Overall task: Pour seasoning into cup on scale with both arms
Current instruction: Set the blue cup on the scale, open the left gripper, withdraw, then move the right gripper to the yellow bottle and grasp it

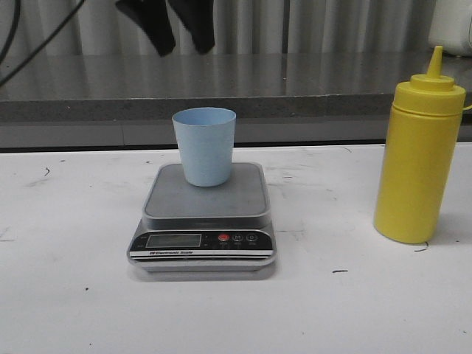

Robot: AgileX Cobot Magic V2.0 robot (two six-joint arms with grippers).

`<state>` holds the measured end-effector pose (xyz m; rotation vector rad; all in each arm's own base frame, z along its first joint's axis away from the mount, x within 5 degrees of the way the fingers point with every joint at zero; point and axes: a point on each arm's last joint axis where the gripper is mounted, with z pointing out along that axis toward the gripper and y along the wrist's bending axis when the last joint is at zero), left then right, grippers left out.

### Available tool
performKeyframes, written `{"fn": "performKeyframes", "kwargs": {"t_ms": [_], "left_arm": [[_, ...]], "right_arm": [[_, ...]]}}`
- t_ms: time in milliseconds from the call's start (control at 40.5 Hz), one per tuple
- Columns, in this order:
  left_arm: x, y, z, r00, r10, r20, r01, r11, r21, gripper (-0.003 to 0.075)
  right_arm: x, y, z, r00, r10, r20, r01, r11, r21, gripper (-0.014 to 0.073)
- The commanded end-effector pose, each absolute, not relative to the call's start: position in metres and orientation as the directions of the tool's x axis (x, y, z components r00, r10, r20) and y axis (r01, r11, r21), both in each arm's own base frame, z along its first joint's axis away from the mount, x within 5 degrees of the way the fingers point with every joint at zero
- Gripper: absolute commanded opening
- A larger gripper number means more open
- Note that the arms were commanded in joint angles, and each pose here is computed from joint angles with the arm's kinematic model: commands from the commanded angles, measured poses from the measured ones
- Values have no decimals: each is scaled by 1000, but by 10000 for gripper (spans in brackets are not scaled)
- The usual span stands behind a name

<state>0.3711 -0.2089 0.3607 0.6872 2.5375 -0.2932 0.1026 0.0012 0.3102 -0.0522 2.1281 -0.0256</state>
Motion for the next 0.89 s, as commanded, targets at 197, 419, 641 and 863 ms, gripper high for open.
{"fn": "performKeyframes", "kwargs": {"t_ms": [197, 419, 641, 863], "left_arm": [[302, -187, 422, -618, 378, -689, 553, 832, -40, 400], [251, -156, 418, -577, 344, -741, 548, 836, -39, 400], [194, -121, 409, -523, 314, -792, 544, 839, -26, 400], [138, -87, 401, -447, 267, -854, 544, 839, -23, 400]], "right_arm": [[106, 0, 325, -452, -67, -890, -24, 998, -63, 570], [106, 0, 325, -452, -67, -890, -24, 998, -63, 570], [106, 0, 325, -452, -67, -890, -24, 998, -63, 570], [106, 0, 325, -452, -67, -890, -24, 998, -63, 570]]}}
